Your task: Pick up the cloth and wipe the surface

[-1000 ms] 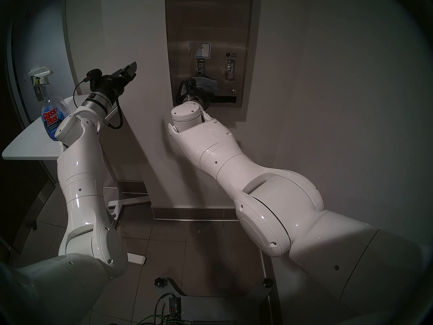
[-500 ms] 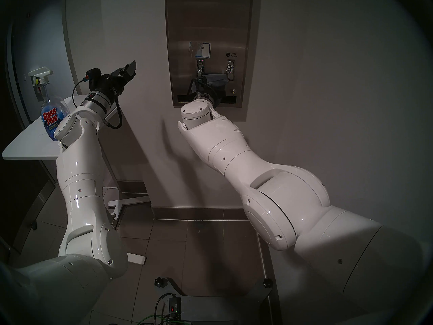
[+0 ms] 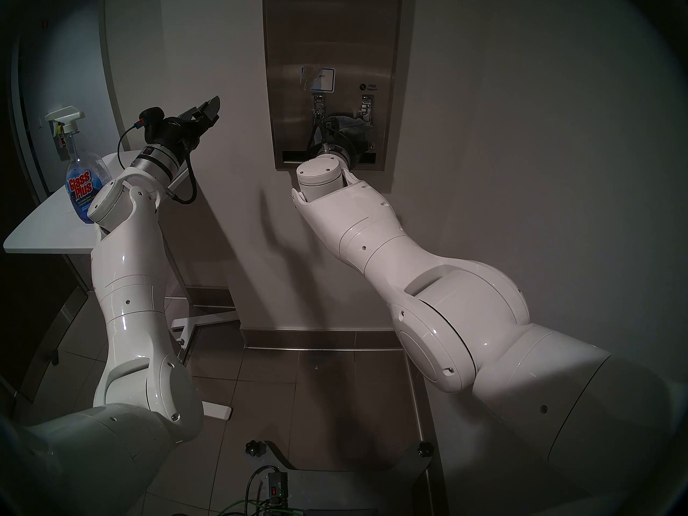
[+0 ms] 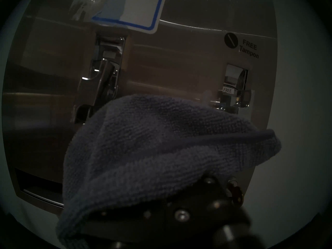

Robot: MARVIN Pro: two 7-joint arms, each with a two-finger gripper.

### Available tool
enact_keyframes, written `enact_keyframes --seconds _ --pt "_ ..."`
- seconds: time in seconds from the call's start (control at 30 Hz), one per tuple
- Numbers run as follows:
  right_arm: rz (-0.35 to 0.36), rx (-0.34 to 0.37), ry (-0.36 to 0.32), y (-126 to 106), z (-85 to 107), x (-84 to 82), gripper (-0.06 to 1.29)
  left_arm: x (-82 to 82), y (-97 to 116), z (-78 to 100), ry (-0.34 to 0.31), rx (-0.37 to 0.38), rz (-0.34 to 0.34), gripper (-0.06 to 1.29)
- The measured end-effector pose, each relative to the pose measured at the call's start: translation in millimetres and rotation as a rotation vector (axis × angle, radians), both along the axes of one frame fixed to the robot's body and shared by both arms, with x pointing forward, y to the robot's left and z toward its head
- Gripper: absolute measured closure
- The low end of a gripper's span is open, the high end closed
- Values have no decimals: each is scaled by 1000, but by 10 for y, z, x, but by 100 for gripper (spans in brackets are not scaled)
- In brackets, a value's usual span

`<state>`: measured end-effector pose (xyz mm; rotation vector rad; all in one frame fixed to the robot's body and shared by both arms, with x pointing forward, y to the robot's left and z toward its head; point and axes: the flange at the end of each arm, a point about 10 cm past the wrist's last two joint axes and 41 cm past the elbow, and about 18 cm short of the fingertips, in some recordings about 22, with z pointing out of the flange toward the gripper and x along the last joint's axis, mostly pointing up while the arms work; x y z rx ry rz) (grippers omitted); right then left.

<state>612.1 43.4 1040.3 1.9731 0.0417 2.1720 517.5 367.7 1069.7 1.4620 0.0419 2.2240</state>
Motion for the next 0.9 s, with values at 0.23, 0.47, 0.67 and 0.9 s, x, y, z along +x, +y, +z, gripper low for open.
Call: enact_keyframes --seconds 0.23,0.47,0.67,0.9 --pt "-7 23 -24 -56 114 7 127 1 -21 -20 4 2 -4 -3" --pt "-12 44 -52 -110 247 8 127 8 -50 -27 5 4 -10 -3" --pt "-15 62 -85 -175 401 13 127 13 -77 -34 6 2 -15 -3" --pt "-5 75 -120 -232 582 19 127 16 -97 -35 4 1 -19 -3"
